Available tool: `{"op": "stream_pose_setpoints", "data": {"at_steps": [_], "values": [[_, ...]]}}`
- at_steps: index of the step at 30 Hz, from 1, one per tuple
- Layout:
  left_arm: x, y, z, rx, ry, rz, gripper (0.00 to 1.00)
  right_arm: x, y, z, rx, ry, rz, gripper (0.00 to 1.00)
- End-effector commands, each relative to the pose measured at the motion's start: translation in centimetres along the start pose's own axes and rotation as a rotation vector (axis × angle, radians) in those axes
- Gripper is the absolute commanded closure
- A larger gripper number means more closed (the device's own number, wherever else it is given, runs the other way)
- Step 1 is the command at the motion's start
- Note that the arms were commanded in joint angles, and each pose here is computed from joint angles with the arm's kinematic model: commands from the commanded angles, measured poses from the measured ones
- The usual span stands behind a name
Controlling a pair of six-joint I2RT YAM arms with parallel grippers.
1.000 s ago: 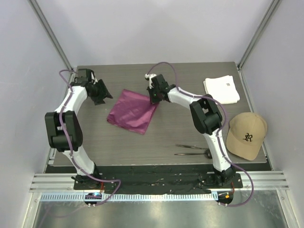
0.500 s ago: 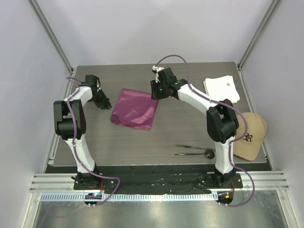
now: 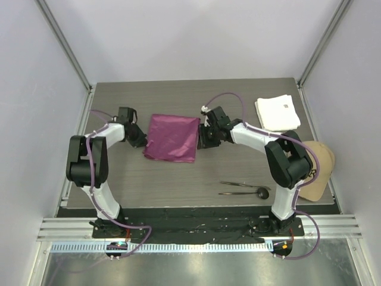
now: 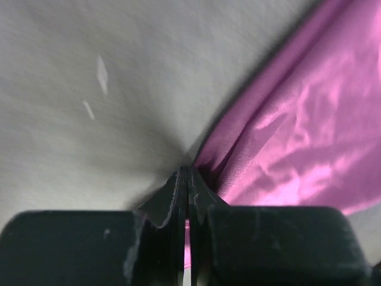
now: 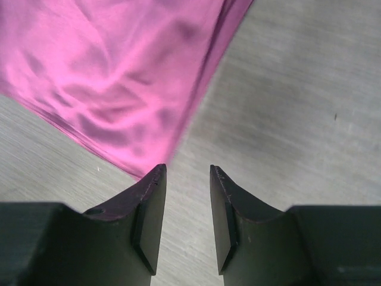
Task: Fold the napkin into a case and place the utensils inside
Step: Smooth out the square-folded napkin at the center of the board.
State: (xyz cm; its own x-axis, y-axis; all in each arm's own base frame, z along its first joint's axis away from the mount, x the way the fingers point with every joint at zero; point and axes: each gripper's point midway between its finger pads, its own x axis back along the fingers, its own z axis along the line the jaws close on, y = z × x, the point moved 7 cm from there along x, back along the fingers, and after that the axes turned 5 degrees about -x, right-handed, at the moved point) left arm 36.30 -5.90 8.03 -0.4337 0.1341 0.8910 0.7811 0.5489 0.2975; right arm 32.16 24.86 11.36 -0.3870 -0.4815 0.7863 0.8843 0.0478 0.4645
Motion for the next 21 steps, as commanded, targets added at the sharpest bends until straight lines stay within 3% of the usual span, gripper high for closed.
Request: {"op": "stream_pose_setpoints", "data": {"at_steps": [1,3,8,10,14,18,21], "values": [[0.8,-5.1,2.9,0.03,0.105,0.073,0.91,2.7,0.7,1.2,-0.046,0.071,-0.105,0.58],[2.2,-5.1,3.2,0.012,0.112,0.042,0.85,3.1,-0.6,0.9,-0.078,0.084,-0.1,0.52],[7.0,-4.2,2.9,-0.02,0.086,-0.046,0.57,3.4,-1.5,-0.2,-0.23,0.111,-0.104,0.42],[7.9,-4.3,2.8,-0.015,0.066,-0.042,0.55,3.0,-2.1,-1.3,-0.316,0.109,-0.101,0.4],[8.7,-6.3,0.2,0.057,-0.226,0.062,0.56,2.4,-2.4,-2.1,-0.505,0.145,-0.101,0.38],[8.2,-9.0,0.4,0.128,-0.285,0.078,0.4,1.8,-3.2,-2.3,-0.658,0.138,-0.094,0.38],[8.1,-9.8,1.0,0.149,-0.265,0.063,0.39,1.5,-3.8,-2.4,-0.717,0.138,-0.098,0.38]]}}
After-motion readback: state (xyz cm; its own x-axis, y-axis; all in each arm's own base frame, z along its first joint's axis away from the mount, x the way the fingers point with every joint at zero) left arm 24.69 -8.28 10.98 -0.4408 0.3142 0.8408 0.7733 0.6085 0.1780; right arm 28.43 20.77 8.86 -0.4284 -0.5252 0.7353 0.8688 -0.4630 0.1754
